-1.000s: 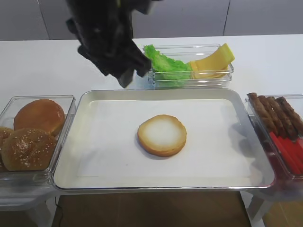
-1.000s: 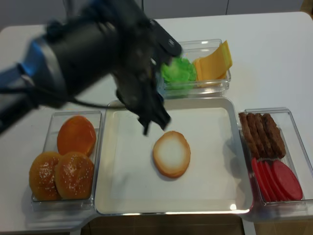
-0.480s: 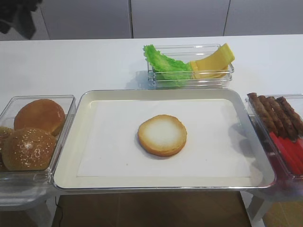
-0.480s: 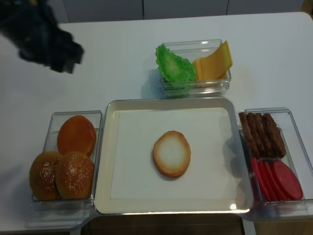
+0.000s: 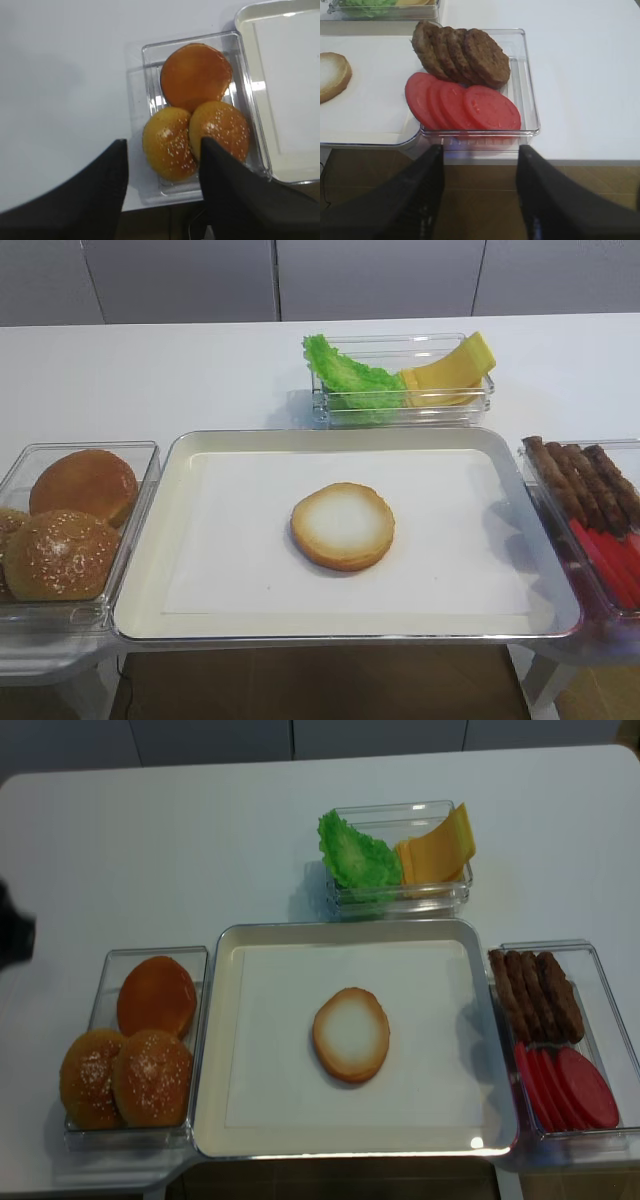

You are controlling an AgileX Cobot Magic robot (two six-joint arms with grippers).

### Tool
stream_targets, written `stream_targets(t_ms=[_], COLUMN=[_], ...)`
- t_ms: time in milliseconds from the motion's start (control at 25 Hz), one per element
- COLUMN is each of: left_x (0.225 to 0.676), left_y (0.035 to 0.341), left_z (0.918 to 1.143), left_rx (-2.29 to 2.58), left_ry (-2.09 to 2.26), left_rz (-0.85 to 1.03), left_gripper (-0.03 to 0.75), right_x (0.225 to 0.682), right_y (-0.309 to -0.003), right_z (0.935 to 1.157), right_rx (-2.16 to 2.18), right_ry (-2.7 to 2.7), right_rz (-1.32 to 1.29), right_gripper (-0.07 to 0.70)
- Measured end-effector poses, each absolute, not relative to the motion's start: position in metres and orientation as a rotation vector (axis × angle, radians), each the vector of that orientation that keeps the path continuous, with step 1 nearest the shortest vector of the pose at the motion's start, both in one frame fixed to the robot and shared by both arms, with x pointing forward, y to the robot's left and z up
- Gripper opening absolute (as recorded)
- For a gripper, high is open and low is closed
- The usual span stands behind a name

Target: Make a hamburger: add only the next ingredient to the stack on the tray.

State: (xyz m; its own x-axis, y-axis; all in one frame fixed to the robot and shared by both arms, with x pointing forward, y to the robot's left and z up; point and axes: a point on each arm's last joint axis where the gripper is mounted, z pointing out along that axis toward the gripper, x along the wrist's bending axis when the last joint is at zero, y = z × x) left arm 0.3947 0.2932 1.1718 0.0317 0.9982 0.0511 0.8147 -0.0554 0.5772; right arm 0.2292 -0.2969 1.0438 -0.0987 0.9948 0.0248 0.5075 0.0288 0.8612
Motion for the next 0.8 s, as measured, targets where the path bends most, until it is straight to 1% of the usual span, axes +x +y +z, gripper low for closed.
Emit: stream_targets(t_ms=[240, 440, 800], left_x=[0.327, 0.281, 0.229], left_y=[0.298, 0.301, 0.302], left_z=[1.151, 1.127, 1.093], left_rx=[1.83, 1.76, 1.642], left_ry=[1.803, 1.754, 1.643], left_rz=[0.655, 0.691, 0.736], left_gripper=[0.347, 0.347, 0.347], right_x=[0.229, 0.229, 0.229], right_y=[-0.297, -0.297, -0.297], right_z=[1.044, 1.044, 1.044], right_rx=[1.546, 1.54, 1.54], right_ry=[1.672, 1.676, 1.676], right_rz=[0.986, 0.983, 0.983], right_gripper=[0.372, 0.372, 0.372])
